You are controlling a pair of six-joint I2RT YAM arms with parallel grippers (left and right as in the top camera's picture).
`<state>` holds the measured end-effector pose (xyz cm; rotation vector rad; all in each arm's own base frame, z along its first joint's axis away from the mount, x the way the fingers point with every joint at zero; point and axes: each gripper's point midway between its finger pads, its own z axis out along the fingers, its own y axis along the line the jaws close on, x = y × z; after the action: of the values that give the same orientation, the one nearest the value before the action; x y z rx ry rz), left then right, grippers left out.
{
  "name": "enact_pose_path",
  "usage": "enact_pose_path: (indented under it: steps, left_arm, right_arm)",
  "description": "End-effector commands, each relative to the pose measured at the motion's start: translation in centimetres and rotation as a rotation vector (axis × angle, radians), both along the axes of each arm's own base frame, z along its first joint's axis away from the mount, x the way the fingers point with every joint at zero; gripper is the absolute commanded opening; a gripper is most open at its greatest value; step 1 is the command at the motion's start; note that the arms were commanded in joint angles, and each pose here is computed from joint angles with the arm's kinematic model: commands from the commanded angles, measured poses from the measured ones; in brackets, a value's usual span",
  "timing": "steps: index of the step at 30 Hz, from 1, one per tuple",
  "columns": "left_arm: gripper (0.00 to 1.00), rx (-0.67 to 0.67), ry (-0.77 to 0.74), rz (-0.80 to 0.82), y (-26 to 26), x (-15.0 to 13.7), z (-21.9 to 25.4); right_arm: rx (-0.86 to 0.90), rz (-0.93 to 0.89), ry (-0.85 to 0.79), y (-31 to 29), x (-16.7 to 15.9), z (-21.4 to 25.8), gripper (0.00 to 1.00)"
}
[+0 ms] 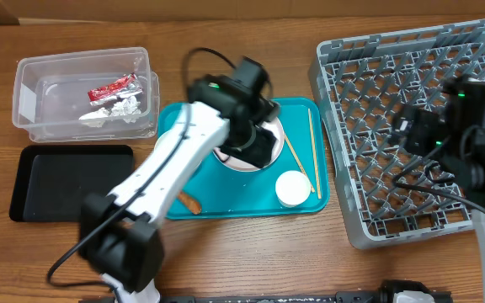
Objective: Sort waste into correct bins and load items into the dishwasher
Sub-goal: 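Grasp the white paper cup with the left gripper and lift it, then hand the white cup from the left gripper to the right gripper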
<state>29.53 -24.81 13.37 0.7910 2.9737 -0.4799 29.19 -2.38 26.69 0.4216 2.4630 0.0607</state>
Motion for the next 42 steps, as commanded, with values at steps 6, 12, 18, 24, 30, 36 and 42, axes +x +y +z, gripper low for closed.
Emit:
enact_pose_path:
  steps: [6,12,18,24,30,36,42]
  left_arm:
    - [0.59,0.043,0.087,-0.156,-3.1,-1.7,-5.4]
    - [0.38,0.082,0.153,-0.157,-2.9,-2.2,-7.9]
    - [0.04,0.071,0.162,-0.158,-3.1,-2.3,-8.0]
    - [0.04,0.031,0.155,-0.120,-1.8,-0.1,-4.6]
    - [0.04,-0.311,0.036,-0.032,-2.0,6.2,4.0]
    - [0.04,-0.870,0.108,-0.003,-2.5,8.6,12.6]
    - [0.04,-1.103,0.171,-0.009,-1.0,8.7,16.5]
  right_arm:
    - [-0.008,-0.063,0.029,-1.4,-1.0,0.1,1.00]
    - [-0.008,-0.062,0.032,-1.4,-1.0,0.0,1.00]
    - [-0.008,-0.063,0.039,-1.4,-1.2,-0.1,1.00]
    - [-0.040,-0.086,0.031,-2.0,-1.0,0.1,1.00]
    - [0.040,-0.050,-0.067,-0.8,2.0,1.1,1.00]
    - [0.431,0.776,-0.259,12.0,3.0,4.1,1.00]
    - [0.681,1.097,-0.387,15.6,1.3,6.2,1.00]
